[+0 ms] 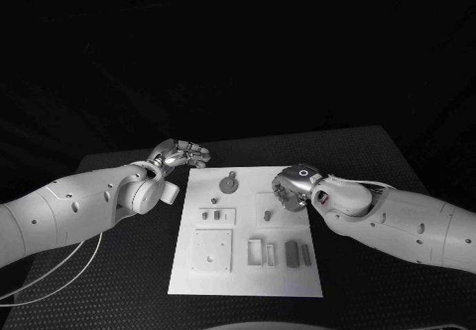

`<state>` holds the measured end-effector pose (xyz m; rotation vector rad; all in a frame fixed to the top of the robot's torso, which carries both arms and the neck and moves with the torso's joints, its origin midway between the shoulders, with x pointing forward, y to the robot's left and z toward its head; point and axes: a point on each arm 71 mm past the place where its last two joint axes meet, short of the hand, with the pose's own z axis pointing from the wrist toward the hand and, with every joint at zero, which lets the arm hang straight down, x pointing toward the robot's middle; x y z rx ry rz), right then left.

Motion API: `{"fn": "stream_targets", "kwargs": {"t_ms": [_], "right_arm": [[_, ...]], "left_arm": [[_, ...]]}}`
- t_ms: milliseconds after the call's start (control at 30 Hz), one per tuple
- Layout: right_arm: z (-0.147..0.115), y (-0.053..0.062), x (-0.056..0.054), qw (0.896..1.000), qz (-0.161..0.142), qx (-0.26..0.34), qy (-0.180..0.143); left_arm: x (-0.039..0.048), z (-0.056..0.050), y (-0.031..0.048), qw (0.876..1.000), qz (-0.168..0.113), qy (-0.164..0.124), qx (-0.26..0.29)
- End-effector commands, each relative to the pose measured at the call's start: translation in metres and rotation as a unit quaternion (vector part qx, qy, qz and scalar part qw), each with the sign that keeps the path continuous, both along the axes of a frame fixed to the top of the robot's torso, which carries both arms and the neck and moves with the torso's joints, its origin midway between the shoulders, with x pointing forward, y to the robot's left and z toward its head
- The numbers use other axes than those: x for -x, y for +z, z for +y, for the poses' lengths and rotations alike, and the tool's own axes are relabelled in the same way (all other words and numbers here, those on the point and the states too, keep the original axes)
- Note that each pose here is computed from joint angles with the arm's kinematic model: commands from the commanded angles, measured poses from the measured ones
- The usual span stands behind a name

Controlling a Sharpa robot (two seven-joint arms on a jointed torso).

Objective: Assemble the parts on the task board

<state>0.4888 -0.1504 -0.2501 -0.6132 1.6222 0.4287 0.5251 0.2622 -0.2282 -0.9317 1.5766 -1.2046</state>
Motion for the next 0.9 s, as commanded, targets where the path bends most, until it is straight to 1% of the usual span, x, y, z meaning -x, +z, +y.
{"fn": "stream_targets", "kwargs": {"t_ms": [33,200,300,367,433,533,600,667,733,800,900], "right_arm": [[0.001,0.003,0.0,1.0,0.01,-0.01,0.004],[0.001,0.004,-0.001,1.0,0.016,-0.015,0.004],[0.0,0.006,0.0,1.0,0.025,-0.017,0.004],[-0.001,0.01,0.001,0.999,0.032,-0.026,0.003],[-0.002,0.016,0.001,0.999,0.037,-0.037,0.001],[-0.003,0.026,0.003,0.998,0.035,-0.047,0.002],[-0.003,0.031,0.003,0.998,0.035,-0.056,0.002],[-0.002,0.036,0.005,0.997,0.029,-0.067,0.007],[0.001,0.042,0.008,0.996,0.027,-0.087,0.011],[0.004,0.045,0.01,0.995,0.022,-0.096,0.018],[0.014,0.049,0.014,0.993,0.024,-0.113,0.029]], "left_arm": [[-0.0002,-0.001,0.0012,1.0,0.0,-0.006,0.006],[-0.0005,0.0,0.0011,1.0,0.0,-0.004,0.006],[-0.0007,0.0,0.001,1.0,0.001,-0.005,0.006],[-0.0008,0.0,0.0009,1.0,0.001,-0.004,0.005],[-0.0009,0.001,0.0008,1.0,0.001,-0.004,0.005],[-0.0008,0.001,0.0008,1.0,0.001,-0.003,0.005],[-0.0009,0.001,0.0009,1.0,0.001,-0.003,0.005],[-0.0011,0.002,0.0009,1.0,0.001,-0.002,0.005],[-0.002,0.003,0.0015,1.0,-0.001,0.0,0.004],[-0.0031,0.003,0.0023,1.0,-0.002,0.002,0.003],[-0.0053,0.005,0.0031,1.0,-0.004,0.007,0.003]]}}
